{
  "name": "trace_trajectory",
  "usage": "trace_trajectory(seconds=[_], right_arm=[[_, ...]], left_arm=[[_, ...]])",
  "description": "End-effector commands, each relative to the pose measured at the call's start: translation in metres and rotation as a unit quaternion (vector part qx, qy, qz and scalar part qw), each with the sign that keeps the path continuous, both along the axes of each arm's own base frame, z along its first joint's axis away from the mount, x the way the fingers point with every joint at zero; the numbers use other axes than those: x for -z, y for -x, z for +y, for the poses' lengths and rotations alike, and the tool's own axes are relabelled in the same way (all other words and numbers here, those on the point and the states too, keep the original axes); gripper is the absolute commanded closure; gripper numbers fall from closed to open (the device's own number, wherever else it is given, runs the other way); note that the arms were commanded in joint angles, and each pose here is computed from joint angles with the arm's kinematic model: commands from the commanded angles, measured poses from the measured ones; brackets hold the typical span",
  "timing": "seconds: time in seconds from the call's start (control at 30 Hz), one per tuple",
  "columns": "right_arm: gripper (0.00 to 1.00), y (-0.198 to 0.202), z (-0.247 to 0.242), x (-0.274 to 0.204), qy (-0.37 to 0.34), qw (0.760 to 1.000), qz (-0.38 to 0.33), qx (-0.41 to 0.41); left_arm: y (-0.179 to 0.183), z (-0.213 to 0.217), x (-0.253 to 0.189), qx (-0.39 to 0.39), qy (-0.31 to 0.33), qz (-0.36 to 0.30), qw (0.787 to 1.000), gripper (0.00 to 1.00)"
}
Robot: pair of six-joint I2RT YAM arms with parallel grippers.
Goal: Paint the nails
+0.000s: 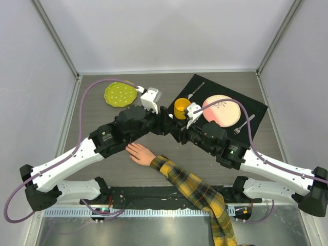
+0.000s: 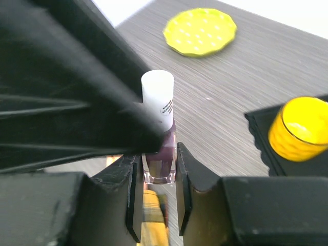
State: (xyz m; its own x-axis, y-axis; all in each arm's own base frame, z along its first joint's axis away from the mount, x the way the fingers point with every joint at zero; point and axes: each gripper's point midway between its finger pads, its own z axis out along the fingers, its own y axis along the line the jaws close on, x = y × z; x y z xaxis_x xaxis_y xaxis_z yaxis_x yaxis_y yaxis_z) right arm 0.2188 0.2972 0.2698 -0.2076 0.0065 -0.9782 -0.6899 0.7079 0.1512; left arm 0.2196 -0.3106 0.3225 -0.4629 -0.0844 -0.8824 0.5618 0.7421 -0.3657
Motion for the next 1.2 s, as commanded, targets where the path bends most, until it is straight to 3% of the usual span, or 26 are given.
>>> trace_trajectory(seconds=[0.0, 0.17, 0.43, 0.53, 0.63, 0.9, 1.03, 1.17], right_arm=[[0.99, 0.019, 0.005, -0.036, -0.065, 0.996, -0.034, -0.057], [0.99, 0.052, 0.014, -0.033, -0.062, 0.986, -0.030, -0.153], [0.99, 0.102, 0.029, -0.041, -0.077, 0.953, -0.016, -0.294], [0.99, 0.120, 0.030, -0.055, -0.107, 0.935, -0.016, -0.336], [0.99, 0.133, 0.029, -0.068, -0.130, 0.921, -0.019, -0.366], [0.99, 0.129, 0.021, -0.073, -0.140, 0.928, -0.028, -0.344], [0.99, 0.124, 0.019, -0.070, -0.134, 0.934, -0.027, -0.330], [0.99, 0.118, 0.018, -0.068, -0.126, 0.941, -0.031, -0.313]], left_arm=[[0.025, 0.011, -0.042, 0.041, 0.066, -0.033, 0.996, 0.41], [0.045, 0.036, -0.057, 0.050, 0.086, -0.039, 0.994, 0.26], [0.084, 0.045, -0.052, 0.132, 0.070, -0.017, 0.989, 0.28], [0.102, 0.040, -0.053, 0.185, 0.098, -0.033, 0.977, 0.28], [0.114, 0.032, -0.072, 0.223, 0.161, -0.068, 0.959, 0.31], [0.121, 0.012, -0.067, 0.270, 0.155, -0.050, 0.949, 0.44], [0.115, 0.013, -0.066, 0.254, 0.149, -0.048, 0.954, 0.51], [0.102, 0.018, -0.064, 0.214, 0.144, -0.050, 0.965, 0.66]])
